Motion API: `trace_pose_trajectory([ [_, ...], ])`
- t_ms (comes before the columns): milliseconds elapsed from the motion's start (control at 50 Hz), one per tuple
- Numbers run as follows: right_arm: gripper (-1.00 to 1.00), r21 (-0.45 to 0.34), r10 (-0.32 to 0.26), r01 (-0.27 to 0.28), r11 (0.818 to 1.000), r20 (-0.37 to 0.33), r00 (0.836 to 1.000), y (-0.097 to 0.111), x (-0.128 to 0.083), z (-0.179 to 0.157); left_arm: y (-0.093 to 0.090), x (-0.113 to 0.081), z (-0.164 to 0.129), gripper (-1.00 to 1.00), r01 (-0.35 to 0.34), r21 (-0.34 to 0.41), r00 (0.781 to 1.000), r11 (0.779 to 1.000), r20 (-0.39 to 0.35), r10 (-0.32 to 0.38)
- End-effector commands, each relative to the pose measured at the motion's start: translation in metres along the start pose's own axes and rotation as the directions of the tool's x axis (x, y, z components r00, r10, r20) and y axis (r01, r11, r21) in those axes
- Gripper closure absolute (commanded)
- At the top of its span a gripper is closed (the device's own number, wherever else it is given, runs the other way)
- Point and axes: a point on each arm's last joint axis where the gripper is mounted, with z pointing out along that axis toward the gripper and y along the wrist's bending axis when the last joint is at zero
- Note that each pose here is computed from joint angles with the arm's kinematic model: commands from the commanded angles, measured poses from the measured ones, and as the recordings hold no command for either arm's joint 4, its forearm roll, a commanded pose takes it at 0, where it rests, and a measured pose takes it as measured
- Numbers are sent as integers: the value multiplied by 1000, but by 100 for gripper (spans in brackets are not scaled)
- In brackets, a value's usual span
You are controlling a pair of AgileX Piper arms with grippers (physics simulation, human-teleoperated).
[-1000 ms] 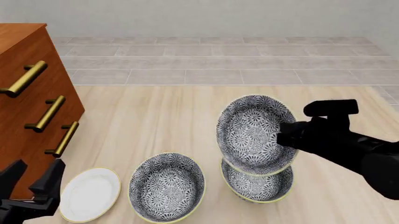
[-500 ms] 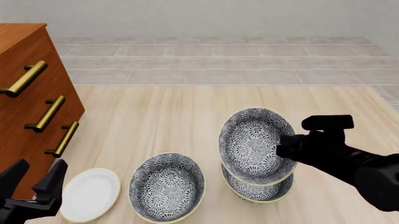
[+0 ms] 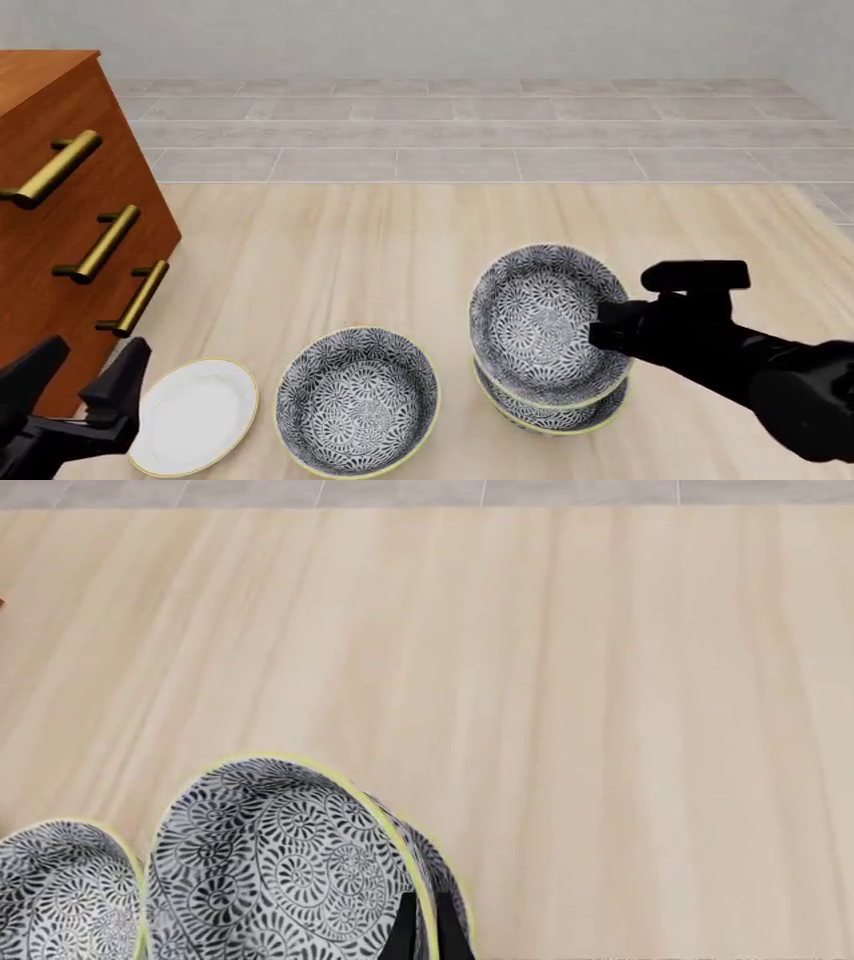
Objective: Stack the bowl at the front on the bowl in the middle.
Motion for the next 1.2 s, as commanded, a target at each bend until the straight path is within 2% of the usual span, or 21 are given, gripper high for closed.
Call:
trace_pose_trajectory([
  [20, 100, -2, 43, -43, 999, 6, 999, 2, -5, -1, 1, 0, 1, -100, 6, -9, 1000, 1000, -1, -6],
  [540, 100, 8, 63, -63, 998, -24, 998, -2, 9, 8, 1, 0, 2, -100, 2, -8, 1000, 1000, -4, -2],
  [1000, 100, 6, 68, -68, 998, -30, 997, -2, 14, 9, 1, 0, 2, -100, 1, -8, 1000, 1000, -5, -1],
  [1020, -100, 6, 66, -66, 998, -30, 997, -2, 13, 9, 1, 0, 2, -100, 1, -7, 1000, 1000, -6, -1],
  [1200, -100, 5, 65, -65, 998, -28, 998, -1, 13, 9, 0, 0, 2, -100, -1, -5, 1000, 1000, -5, 1],
])
